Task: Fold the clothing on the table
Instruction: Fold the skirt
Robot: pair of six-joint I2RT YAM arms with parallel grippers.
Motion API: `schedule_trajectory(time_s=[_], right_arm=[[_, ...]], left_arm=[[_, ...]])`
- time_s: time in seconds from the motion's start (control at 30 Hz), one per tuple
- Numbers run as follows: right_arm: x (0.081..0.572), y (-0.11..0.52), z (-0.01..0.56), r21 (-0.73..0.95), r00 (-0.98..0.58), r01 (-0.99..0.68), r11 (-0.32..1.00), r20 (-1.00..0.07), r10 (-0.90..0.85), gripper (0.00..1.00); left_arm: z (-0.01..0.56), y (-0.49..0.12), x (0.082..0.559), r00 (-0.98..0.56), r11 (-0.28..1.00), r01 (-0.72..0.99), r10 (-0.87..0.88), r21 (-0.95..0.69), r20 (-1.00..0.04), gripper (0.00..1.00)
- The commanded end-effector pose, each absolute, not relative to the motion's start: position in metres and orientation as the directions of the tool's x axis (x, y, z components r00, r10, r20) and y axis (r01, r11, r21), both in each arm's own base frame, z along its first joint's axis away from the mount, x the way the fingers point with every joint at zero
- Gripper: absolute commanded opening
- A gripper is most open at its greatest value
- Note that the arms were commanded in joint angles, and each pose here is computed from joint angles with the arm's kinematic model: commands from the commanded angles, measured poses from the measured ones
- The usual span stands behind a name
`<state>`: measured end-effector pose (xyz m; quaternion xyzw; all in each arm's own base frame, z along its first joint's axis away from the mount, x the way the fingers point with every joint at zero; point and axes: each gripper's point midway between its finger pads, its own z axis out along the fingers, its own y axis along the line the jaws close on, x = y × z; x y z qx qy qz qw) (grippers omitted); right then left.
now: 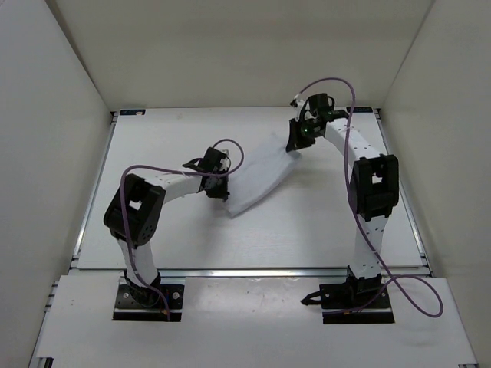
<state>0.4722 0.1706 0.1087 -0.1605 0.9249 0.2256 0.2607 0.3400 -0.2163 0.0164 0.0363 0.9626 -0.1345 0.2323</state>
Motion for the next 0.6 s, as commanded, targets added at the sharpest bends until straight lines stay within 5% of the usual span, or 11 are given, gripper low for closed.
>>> schedule_trajectory(time_s=[0.0, 0.27, 0.57], right_arm=[[0.468, 0.190, 0.163, 0.264, -0.721, -0.518, 0.814, -0.647, -0.249, 0.00], [0.401, 0.272, 0.158, 0.231, -0.633, -0.702, 0.674, -0.637, -0.440, 0.00], [0.366, 0.317, 0.144, 0.333, -0.635, -0.741, 0.583, -0.628, -0.449, 0.00]], left_arm=[[-0.001, -0.229, 0.328, -0.925, 0.956, 0.165, 0.066, -0.241, -0.374, 0.00], [-0.006, -0.253, 0.360, -0.926, 0.944, 0.173, 0.059, -0.280, -0.374, 0.00], [-0.009, -0.250, 0.360, -0.939, 0.925, 0.130, -0.001, -0.356, -0.344, 0.00]])
